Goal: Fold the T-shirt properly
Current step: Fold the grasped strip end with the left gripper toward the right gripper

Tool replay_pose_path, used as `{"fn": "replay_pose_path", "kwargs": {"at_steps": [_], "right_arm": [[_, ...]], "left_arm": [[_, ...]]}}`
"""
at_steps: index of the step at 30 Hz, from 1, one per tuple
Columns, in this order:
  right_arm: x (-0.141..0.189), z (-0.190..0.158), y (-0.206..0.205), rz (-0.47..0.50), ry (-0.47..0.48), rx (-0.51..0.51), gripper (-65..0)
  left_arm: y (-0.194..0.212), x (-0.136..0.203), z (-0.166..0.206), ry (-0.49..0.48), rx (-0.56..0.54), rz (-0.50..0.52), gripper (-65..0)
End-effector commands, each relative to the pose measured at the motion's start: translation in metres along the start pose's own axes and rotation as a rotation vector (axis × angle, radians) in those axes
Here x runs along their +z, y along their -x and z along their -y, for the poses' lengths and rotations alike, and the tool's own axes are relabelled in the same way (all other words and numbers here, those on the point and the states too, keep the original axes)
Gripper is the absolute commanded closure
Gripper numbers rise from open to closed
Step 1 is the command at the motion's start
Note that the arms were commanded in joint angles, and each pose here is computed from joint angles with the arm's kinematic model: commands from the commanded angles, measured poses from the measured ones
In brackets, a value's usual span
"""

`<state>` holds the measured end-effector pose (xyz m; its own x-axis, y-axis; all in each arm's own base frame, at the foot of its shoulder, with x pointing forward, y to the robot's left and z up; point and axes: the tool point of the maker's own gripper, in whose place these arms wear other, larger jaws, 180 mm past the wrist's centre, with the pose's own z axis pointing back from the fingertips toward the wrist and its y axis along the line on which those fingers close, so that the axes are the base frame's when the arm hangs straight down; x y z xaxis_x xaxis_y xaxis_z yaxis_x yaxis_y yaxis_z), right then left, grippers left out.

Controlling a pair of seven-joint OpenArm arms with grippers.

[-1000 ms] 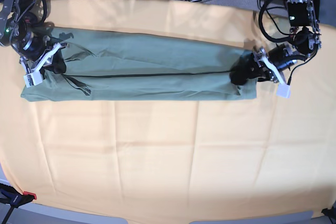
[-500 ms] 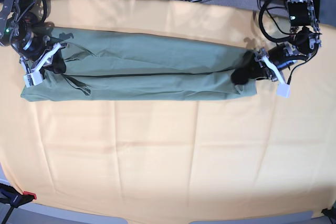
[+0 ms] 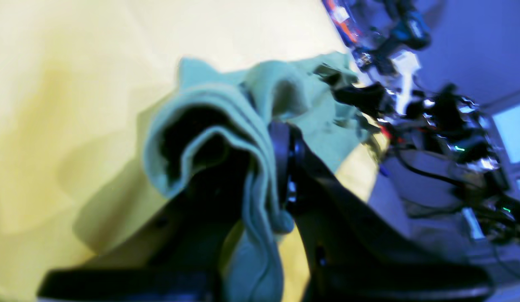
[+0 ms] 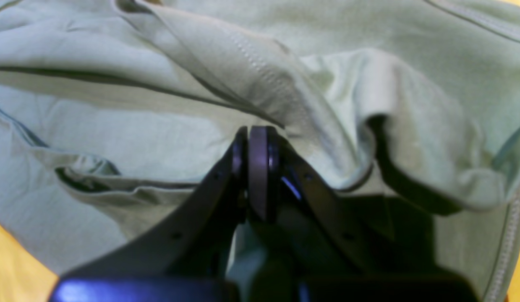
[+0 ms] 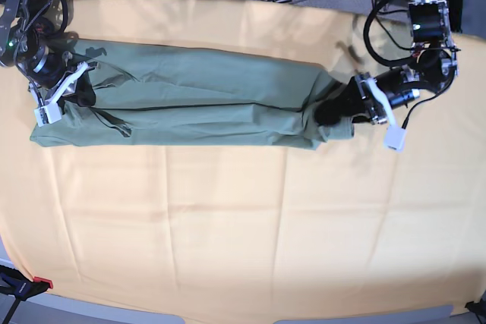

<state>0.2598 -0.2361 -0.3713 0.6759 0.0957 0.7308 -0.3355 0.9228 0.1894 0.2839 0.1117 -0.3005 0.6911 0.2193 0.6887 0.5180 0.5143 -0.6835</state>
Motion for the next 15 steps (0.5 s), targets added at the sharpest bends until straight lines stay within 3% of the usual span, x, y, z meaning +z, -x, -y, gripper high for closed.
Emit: {"fn": "replay_pose_path", "kwargs": {"at_steps": [1,7,15], "right_arm": [[0.005,0.005,-0.01,0.023,0.009,0.018,0.0],[0.005,0.006,-0.008,0.015,0.012,0.02,0.0],[0.005,0.005,-0.007,0.005,0.011,0.02,0.0]], "left_arm": [[-0.017,-0.003,0.006,0.014,-0.021,0.05,0.0],[-0.008,-0.036,-0.003,-0.068,0.029,0.039,0.0],[0.008,-0.089,0.034,0.035,0.043,0.044,0.0]]}}
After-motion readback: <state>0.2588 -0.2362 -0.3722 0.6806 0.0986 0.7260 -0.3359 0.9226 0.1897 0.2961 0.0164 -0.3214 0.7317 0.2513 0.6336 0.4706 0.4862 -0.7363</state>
